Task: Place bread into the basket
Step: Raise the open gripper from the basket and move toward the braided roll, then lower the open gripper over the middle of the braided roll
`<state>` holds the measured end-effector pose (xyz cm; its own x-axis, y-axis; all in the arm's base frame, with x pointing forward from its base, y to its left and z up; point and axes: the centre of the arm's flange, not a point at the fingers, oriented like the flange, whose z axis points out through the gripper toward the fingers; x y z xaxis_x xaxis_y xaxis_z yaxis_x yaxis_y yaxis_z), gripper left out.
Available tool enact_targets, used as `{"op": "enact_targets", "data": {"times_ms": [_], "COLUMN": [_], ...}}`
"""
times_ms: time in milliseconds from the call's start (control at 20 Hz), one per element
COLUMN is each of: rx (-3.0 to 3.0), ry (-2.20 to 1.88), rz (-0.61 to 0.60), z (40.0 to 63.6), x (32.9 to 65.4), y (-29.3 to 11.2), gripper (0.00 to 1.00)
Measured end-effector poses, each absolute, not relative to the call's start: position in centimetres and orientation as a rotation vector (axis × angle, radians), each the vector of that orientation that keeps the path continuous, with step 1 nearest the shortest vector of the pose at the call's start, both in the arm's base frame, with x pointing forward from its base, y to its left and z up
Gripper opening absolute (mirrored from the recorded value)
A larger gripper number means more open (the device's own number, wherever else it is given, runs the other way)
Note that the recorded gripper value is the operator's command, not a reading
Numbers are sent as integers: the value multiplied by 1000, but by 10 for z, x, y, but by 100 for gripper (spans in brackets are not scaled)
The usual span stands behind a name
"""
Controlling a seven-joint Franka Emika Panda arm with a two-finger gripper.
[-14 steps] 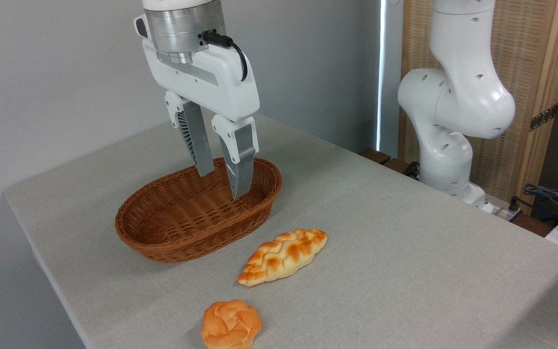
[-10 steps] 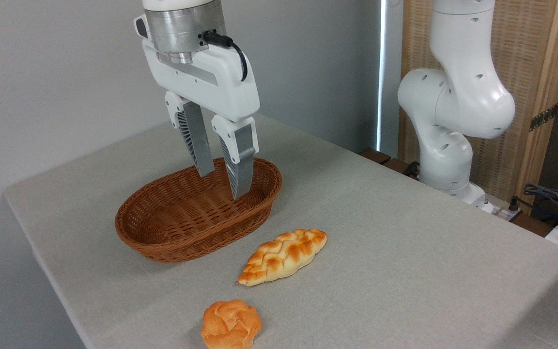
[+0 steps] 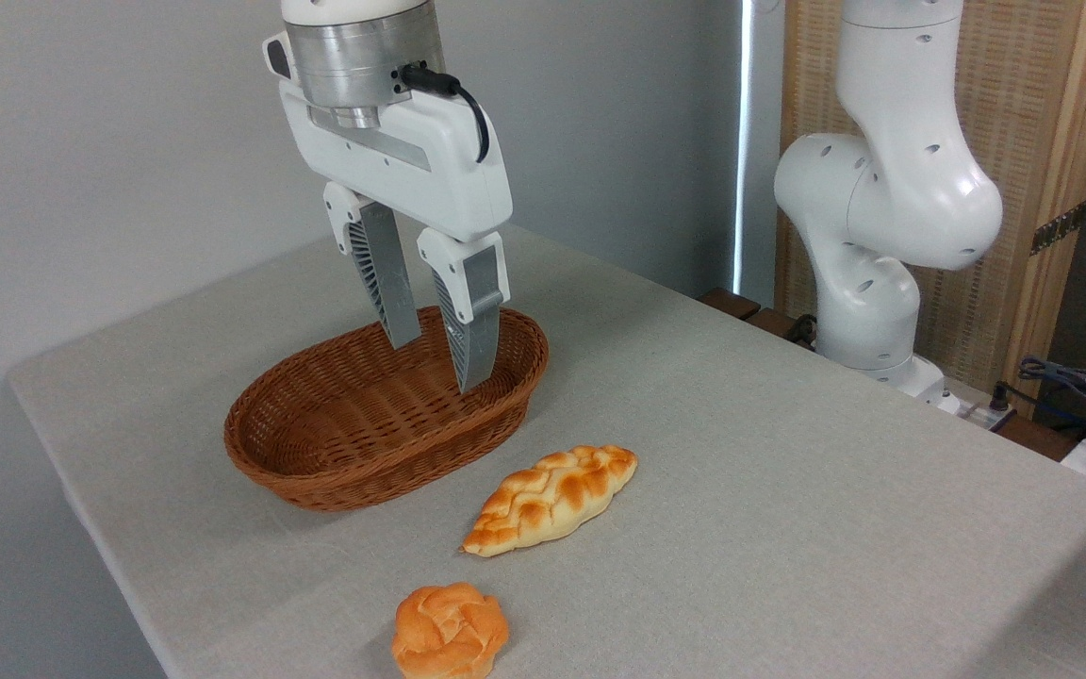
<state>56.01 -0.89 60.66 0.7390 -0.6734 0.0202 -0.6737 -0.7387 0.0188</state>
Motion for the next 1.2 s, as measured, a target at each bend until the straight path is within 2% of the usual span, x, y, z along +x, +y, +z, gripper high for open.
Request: {"op": "enact_targets", "data": {"times_ms": [400, 750, 900, 1200], "rx": [2905, 2887, 2883, 2885], "ry": [-1124, -1125, -1124, -1133], "rz": [20, -24, -35, -3], "z": [607, 591, 575, 518], "x": [557, 517, 498, 466], "y": [-8, -7, -7, -6], "gripper": [100, 100, 100, 100]}}
